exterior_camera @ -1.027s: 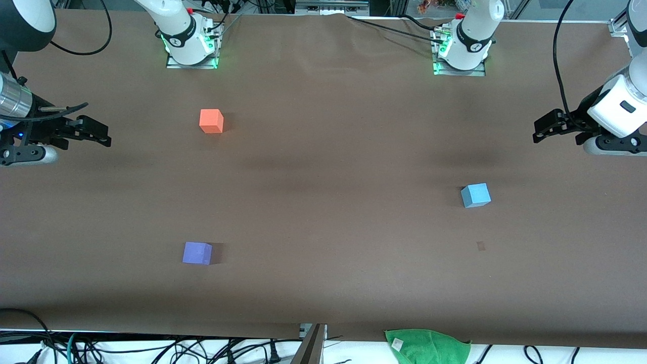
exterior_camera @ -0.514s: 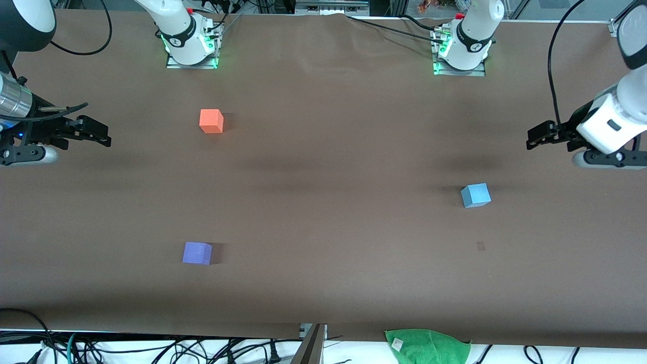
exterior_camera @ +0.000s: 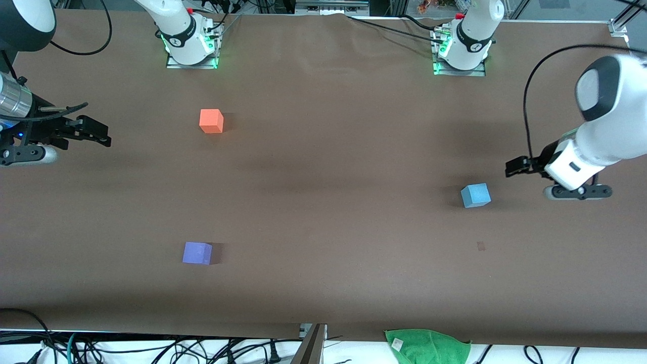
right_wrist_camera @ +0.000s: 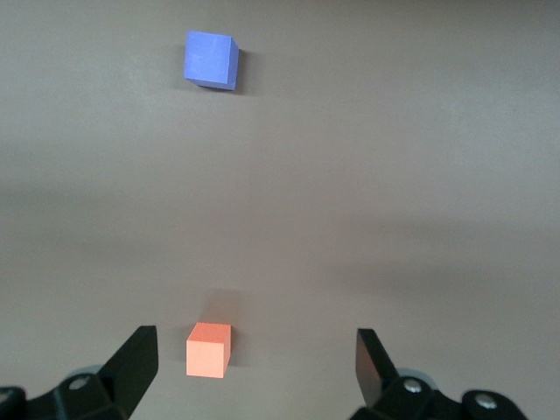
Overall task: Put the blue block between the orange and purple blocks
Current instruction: 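Reach the left gripper down toward the light blue cube, then close the left gripper on the light blue cube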
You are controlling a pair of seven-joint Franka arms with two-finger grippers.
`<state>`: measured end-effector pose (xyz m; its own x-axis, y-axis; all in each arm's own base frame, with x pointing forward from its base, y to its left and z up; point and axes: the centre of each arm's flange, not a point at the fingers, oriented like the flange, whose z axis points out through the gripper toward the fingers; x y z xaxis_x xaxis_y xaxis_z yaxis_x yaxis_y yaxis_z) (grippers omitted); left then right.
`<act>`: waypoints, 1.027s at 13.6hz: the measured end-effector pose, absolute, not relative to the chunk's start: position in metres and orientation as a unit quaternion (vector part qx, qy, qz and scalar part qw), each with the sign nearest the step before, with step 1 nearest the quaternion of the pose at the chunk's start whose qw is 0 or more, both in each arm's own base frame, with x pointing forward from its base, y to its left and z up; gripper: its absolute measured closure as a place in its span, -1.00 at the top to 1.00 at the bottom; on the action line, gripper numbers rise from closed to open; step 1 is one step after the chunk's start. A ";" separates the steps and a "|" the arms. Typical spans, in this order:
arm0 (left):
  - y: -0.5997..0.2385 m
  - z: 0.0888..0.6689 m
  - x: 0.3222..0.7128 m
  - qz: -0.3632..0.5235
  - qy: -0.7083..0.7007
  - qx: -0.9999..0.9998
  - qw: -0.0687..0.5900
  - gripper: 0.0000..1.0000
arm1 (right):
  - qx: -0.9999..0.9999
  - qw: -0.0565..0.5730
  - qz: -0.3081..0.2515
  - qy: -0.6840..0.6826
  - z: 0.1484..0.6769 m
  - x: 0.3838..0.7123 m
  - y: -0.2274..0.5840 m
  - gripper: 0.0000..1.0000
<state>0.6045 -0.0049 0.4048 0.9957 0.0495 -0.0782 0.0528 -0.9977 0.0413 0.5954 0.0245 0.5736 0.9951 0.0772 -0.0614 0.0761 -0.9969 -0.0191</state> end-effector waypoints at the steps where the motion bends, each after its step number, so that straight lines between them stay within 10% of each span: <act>1: -0.005 0.382 0.604 -0.035 0.027 0.999 0.023 1.00 | -0.999 0.008 0.031 -0.038 0.574 0.595 0.024 1.00; 14: -0.001 0.226 0.605 -0.043 0.076 0.995 0.039 1.00 | -0.999 0.008 0.031 -0.038 0.574 0.595 0.024 1.00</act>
<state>0.6053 -0.0013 0.2256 0.9848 0.1475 -0.0921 0.1543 -0.9854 0.0716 0.5954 0.0244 0.5739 0.9952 0.0771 -0.0609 0.0761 -0.9969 -0.0191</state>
